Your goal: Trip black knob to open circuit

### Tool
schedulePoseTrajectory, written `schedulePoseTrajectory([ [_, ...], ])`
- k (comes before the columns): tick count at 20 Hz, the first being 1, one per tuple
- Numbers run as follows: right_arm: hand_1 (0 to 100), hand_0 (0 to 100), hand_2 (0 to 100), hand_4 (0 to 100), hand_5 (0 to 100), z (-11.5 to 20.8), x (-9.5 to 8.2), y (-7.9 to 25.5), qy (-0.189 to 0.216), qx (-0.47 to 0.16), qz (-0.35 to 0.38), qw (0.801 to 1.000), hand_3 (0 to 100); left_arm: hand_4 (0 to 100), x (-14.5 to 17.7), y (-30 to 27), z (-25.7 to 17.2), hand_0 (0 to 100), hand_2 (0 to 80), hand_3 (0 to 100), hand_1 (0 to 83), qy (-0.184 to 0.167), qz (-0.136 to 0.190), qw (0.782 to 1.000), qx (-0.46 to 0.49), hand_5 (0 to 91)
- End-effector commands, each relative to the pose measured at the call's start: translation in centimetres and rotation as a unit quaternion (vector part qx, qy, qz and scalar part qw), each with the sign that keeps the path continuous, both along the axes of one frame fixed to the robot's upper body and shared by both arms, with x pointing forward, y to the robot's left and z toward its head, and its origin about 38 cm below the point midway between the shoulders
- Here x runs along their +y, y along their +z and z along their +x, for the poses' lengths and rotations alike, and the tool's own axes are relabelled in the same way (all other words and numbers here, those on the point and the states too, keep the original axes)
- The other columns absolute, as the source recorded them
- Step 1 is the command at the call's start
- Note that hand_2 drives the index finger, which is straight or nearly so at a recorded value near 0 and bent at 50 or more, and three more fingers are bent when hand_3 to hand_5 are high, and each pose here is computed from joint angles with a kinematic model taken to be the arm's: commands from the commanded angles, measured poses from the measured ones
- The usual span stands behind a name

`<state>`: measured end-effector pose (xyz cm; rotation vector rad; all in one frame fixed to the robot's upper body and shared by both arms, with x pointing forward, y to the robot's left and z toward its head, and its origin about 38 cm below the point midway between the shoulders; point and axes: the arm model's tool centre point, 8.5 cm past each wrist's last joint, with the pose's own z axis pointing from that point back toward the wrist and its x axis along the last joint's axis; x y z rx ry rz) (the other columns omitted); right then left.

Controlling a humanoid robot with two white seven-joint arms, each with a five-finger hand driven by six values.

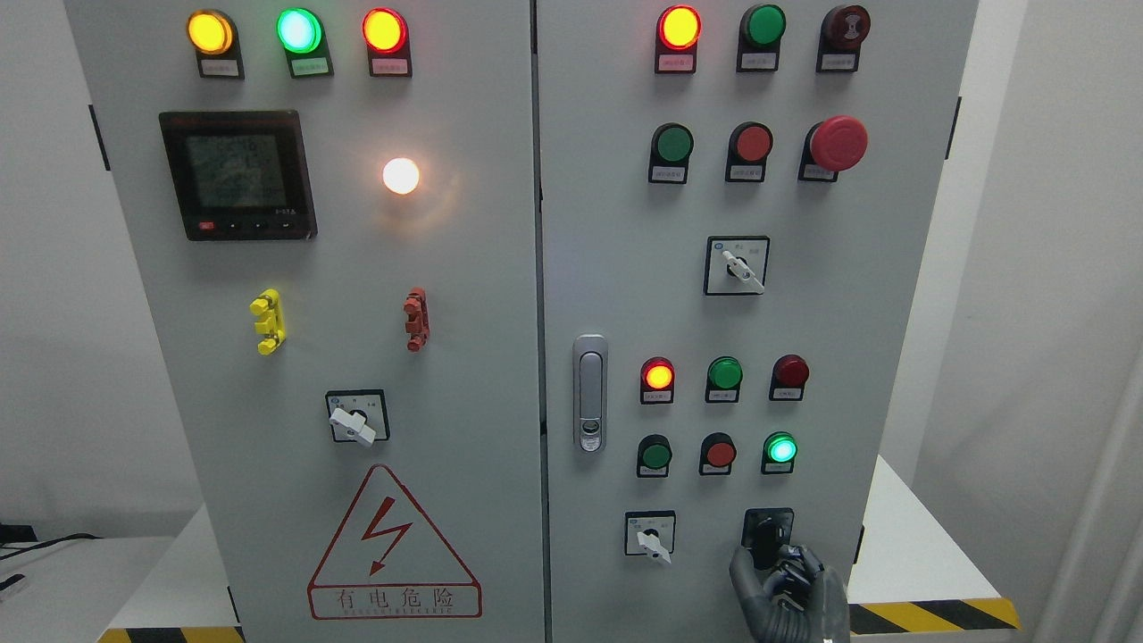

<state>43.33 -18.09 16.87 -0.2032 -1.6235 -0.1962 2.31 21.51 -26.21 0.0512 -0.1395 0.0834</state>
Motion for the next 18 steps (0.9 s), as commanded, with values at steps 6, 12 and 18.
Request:
schedulePoseTrajectory([
  [6,78,38,66,89,95,-0.02,0.04,0.25,0.001,-0.007,0.0,1.0,95,0,-0.11,0.0,0.04,12,0.0,0,38.9,-0.015,-0.001,1.0,0.0,0.0],
  [12,79,38,65,88,95,-0.06,0.01,0.21,-0.001,-0.007,-0.004,1.0,94,0,-0.01,0.0,0.04,12,0.0,0,38.9,-0.015,0.0,1.0,0.0,0.0],
  [18,79,36,63,88,95,-0.06,-0.06,0.23,-0.003,-0.008,-0.007,1.0,93,0,-0.11,0.0,0.04,12,0.0,0,38.9,-0.015,-0.001,1.0,0.0,0.0],
])
